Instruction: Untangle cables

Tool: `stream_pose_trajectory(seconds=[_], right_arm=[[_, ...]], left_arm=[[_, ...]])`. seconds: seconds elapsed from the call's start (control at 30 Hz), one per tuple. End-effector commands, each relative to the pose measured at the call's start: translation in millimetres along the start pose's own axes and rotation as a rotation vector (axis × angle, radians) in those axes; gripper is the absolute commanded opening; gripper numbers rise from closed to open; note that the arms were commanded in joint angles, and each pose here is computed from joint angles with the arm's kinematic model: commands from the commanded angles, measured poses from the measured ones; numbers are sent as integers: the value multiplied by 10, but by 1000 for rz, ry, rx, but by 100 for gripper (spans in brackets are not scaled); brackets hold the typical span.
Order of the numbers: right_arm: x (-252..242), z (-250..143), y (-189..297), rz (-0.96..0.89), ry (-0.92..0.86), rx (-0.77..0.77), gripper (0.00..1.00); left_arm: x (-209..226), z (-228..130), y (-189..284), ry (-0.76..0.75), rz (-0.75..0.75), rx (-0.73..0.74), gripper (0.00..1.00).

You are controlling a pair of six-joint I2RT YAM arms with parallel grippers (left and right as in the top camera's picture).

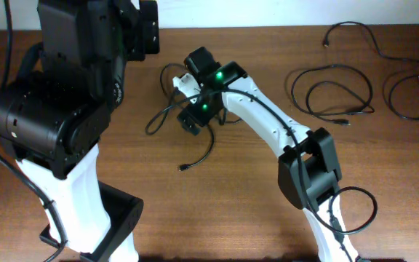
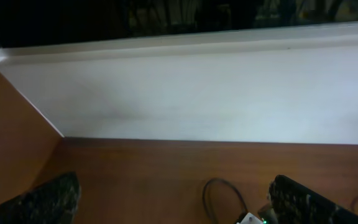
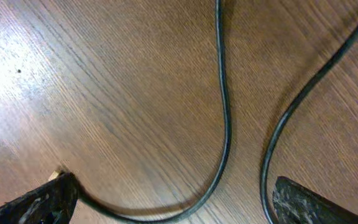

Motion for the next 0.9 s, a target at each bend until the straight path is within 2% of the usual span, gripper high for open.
stream_pose_trajectory(seconds=[0.0,0.07,0.23,0.53,0.57,0.6,0.87], right_arm=[[-137,-117,-261,-42,-17,59,99],[-356,-156,-303,-121,-36,73,99],[-493,-170,-380,-137,-25,56,99],[-509,-812,-962,-108,-50,187,99],[-508,-864,-1001,-107,-52,198,38],[-509,-868,-1004,-106,-53,199,4],[-523,-767,-972,-115,-48,155,4]], left_arm=[[73,7,34,-9,29,-6,99],[73,-1,34,-11,28,-3,99],[73,-21,34,-17,28,7,99],[72,-28,33,-19,28,10,99],[72,-28,33,-19,28,10,99],[72,-28,33,-19,28,10,99],[72,-30,33,-19,28,11,99]])
Point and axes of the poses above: each gripper's point midway between its finger pads, its own y axis back along the fingers, its own x axis along the line the jaws close on, z = x × y, the point moved 4 cm from there along y, back along the fingers, and after that the axes turned 5 degrees about -y, right-handed, at the moved point
